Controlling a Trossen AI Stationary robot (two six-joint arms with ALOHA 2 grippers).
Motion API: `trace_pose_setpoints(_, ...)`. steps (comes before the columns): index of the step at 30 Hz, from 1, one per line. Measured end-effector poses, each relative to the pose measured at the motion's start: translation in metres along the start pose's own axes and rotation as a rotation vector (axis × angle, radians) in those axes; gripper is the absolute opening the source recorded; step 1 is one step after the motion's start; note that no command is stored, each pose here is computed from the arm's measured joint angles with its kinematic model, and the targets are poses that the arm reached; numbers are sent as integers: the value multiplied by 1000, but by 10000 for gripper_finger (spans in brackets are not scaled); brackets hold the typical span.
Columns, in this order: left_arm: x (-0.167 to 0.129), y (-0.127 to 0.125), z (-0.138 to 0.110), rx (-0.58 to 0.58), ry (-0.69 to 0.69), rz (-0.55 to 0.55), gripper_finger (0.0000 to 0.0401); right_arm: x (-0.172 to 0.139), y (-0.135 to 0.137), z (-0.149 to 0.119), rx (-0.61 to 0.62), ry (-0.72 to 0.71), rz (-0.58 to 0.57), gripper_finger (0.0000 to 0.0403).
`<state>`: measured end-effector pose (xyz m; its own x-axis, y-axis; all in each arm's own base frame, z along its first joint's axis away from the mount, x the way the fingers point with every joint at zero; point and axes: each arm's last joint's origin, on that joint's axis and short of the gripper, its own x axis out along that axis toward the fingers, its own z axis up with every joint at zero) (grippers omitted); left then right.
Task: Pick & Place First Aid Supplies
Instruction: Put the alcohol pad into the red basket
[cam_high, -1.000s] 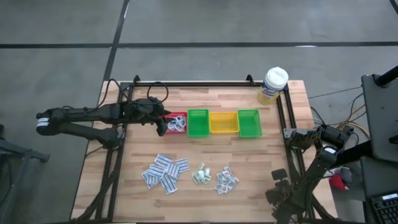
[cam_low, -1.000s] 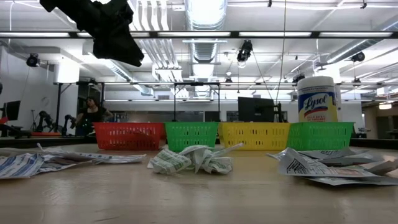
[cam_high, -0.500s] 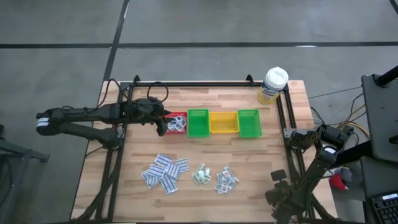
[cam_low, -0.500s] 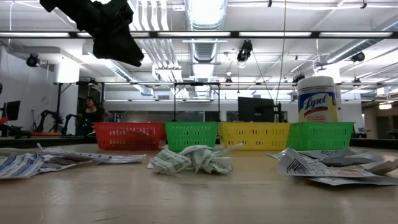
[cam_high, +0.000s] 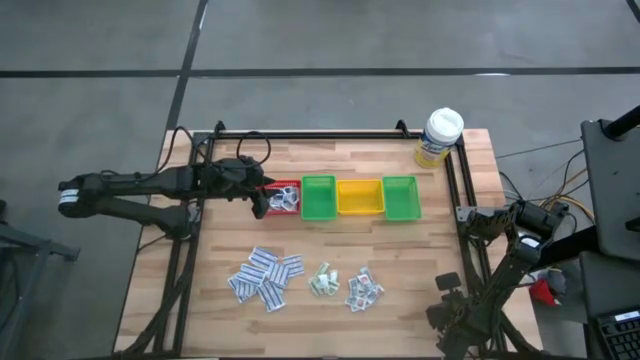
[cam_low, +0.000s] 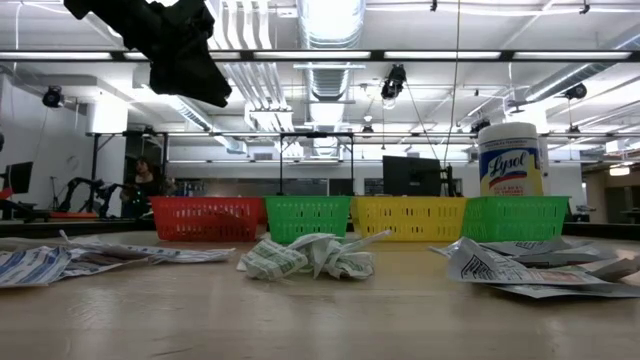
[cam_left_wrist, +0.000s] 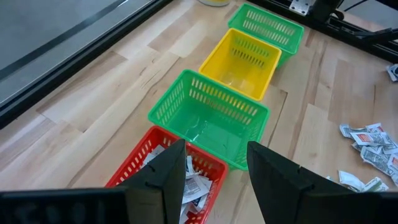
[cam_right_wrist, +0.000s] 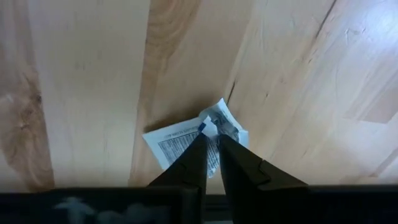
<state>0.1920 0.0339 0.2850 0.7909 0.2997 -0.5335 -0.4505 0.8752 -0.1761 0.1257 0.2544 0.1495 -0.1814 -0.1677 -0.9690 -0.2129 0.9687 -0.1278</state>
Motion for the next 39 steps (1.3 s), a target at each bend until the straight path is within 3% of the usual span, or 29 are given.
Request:
trace_pose_setpoints(5, 0, 0, 0, 0, 0, 0, 163, 2, -2, 0, 46, 5, -6, 10)
trace_pose_setpoints(27, 0, 0, 0, 1, 0, -1, 163, -11, 1, 2, 60, 18, 21, 8)
trace_pose_setpoints(39, 0, 0, 0, 1, 0, 0, 163, -19, -19, 29, 159, -68, -7, 8)
